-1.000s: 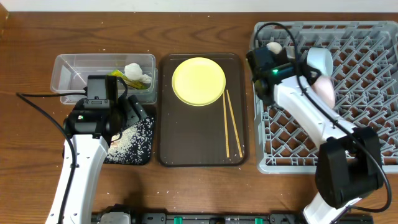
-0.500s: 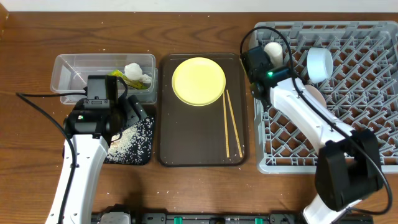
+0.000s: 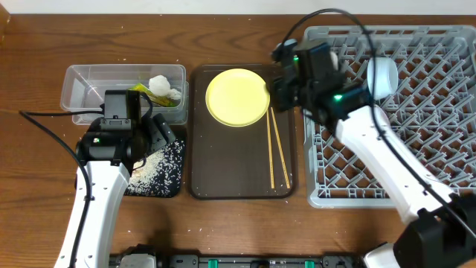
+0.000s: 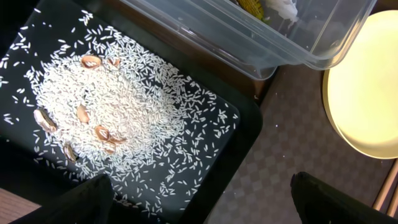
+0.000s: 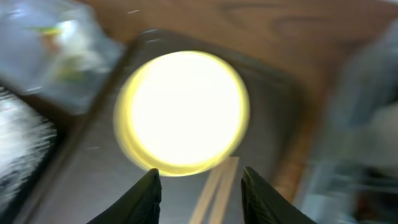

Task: Sort waste into correct bins and load items into the dishwasher rack
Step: 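Release the white bowl and move the right gripper to the chopsticks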

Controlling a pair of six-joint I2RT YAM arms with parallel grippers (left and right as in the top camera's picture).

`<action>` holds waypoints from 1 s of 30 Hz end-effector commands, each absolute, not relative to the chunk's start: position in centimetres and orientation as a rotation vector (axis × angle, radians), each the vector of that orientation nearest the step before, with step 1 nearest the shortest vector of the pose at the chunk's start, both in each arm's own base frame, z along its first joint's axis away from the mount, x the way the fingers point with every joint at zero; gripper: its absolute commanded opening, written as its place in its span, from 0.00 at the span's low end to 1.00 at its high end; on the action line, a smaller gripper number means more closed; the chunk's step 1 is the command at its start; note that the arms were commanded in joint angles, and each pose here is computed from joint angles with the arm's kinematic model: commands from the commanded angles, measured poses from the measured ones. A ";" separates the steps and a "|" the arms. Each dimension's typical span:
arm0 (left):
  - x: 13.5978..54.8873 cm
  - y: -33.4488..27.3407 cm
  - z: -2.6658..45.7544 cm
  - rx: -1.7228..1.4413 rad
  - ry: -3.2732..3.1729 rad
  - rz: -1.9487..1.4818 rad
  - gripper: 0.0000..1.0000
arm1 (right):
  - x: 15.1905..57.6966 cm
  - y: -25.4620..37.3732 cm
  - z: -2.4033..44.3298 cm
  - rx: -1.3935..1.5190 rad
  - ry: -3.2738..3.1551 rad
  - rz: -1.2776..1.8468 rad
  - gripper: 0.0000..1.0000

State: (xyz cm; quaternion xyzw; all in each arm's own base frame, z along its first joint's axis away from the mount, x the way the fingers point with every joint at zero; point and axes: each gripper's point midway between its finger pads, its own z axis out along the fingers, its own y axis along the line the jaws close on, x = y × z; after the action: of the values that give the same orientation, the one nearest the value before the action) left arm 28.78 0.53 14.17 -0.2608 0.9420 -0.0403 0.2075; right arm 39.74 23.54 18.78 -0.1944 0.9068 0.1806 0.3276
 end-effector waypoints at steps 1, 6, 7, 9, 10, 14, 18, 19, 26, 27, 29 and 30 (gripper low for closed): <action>28.9 0.8 14.4 -0.732 2.614 -0.102 0.94 | 37.5 26.7 16.0 -0.543 2.471 0.559 0.35; 28.9 0.8 14.4 -0.732 2.614 -0.101 0.94 | 35.6 26.2 11.2 -0.473 2.645 0.324 0.34; 28.9 0.8 14.4 -0.732 2.614 -0.102 0.94 | 35.1 26.1 10.3 -0.469 2.672 0.281 0.34; 28.9 0.8 14.4 -0.732 2.614 -0.101 0.94 | 34.1 25.9 8.5 -0.473 2.726 0.187 0.35; 28.9 0.8 14.4 -0.732 2.614 -0.101 0.94 | 33.7 25.8 7.7 -0.484 2.746 0.150 0.35; 28.9 0.8 14.4 -0.732 2.614 -0.101 0.94 | 31.9 25.5 4.5 -0.504 2.839 0.029 0.33; 28.9 0.8 14.4 -0.732 2.614 -0.102 0.94 | 31.1 24.8 2.2 -0.470 2.910 -0.042 0.33; 28.9 0.8 14.4 -0.732 2.614 -0.101 0.94 | 31.0 24.6 1.7 -0.455 2.925 -0.053 0.33; 28.9 0.8 14.4 -0.732 2.614 -0.101 0.94 | 30.9 24.5 1.0 -0.449 2.941 -0.067 0.33; 28.9 0.8 14.4 -0.732 2.614 -0.101 0.94 | 30.9 24.5 1.0 -0.449 2.942 -0.068 0.33; 28.9 0.8 14.4 -0.732 2.614 -0.101 0.94 | 30.9 24.4 1.0 -0.449 2.943 -0.069 0.32; 28.9 0.8 14.4 -0.732 2.614 -0.101 0.94 | 30.9 24.4 1.3 -0.447 2.938 -0.065 0.31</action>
State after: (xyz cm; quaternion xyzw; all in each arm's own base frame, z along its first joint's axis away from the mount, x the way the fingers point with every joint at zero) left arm 28.78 0.55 14.17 -0.2610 0.9419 -0.0403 0.2075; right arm 30.67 24.70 1.11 -0.1611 0.9837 -0.0152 0.0783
